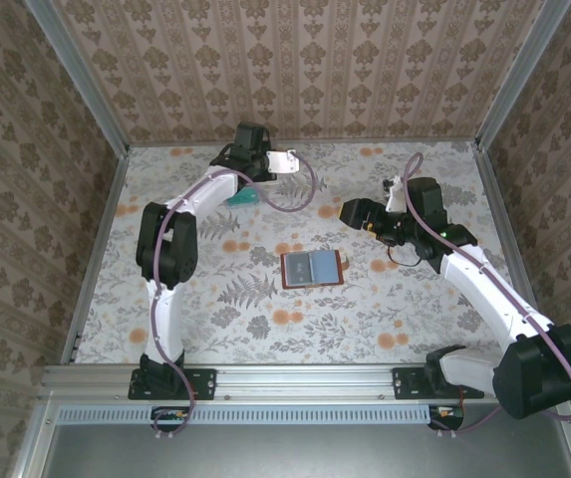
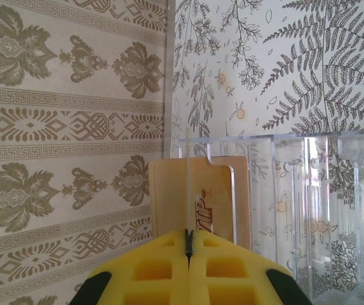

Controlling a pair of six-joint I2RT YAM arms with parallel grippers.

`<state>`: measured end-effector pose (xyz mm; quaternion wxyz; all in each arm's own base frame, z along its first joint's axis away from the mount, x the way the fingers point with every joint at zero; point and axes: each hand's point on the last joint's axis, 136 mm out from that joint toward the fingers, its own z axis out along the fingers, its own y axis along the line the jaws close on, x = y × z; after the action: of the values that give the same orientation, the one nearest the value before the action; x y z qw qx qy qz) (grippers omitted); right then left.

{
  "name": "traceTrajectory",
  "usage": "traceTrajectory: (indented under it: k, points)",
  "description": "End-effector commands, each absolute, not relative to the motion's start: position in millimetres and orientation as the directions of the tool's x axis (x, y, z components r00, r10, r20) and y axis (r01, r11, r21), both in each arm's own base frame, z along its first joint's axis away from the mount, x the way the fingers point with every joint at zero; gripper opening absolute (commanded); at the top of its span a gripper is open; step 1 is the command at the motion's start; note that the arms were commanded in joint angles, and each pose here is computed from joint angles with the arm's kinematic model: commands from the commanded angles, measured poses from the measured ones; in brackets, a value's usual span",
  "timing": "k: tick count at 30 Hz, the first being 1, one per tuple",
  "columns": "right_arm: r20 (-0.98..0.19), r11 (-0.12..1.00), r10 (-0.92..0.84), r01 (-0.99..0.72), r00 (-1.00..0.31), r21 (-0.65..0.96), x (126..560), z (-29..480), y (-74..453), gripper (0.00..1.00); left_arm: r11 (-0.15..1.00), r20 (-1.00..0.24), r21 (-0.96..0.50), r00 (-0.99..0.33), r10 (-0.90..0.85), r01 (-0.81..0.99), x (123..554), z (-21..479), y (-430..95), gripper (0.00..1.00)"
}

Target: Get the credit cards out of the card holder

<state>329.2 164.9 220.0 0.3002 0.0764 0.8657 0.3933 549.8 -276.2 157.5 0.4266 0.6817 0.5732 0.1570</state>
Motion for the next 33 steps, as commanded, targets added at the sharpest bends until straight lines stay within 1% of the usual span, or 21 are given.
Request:
traceTrajectory:
  k: [1, 8, 16, 19, 22, 26, 28, 33]
  points:
    - [-0.46, 0.676, 0.363, -0.111, -0.81, 0.729, 329.0, 220.5, 164.8, 1.0, 0.05, -0.293, 0.754, 0.268, 0.918, 0.655, 558.9, 152.5, -273.9, 0.0]
    - [-0.459, 0.679, 0.363, -0.107, -0.811, 0.726, 328.9, 219.3, 163.9, 1.0, 0.061, -0.299, 0.733, 0.24, 0.924, 0.677, 561.4, 137.7, -268.2, 0.0]
    - [-0.457, 0.677, 0.367, -0.104, -0.81, 0.729, 331.2, 218.7, 164.7, 1.0, 0.102, -0.317, 0.742, 0.213, 0.924, 0.663, 570.0, 148.2, -260.6, 0.0]
    - [-0.454, 0.674, 0.368, -0.103, -0.812, 0.732, 331.8, 218.3, 165.4, 1.0, 0.108, -0.318, 0.743, 0.207, 0.925, 0.66, 572.7, 148.9, -256.6, 0.04]
    - [-0.449, 0.672, 0.369, -0.1, -0.813, 0.734, 332.8, 216.9, 165.9, 1.0, 0.11, -0.324, 0.736, 0.204, 0.924, 0.668, 572.8, 146.3, -255.9, 0.0]
    - [-0.448, 0.671, 0.369, -0.1, -0.814, 0.734, 333.2, 216.9, 166.0, 1.0, 0.1, -0.317, 0.733, 0.208, 0.925, 0.673, 573.4, 140.0, -256.5, 0.0]
    - [-0.447, 0.672, 0.369, -0.099, -0.815, 0.734, 333.2, 216.6, 165.9, 1.0, 0.099, -0.319, 0.729, 0.209, 0.924, 0.677, 573.5, 137.1, -257.1, 0.02]
    - [-0.446, 0.672, 0.367, -0.099, -0.816, 0.734, 332.9, 216.2, 166.2, 1.0, 0.112, -0.323, 0.733, 0.198, 0.925, 0.671, 578.0, 137.7, -256.5, 0.03]
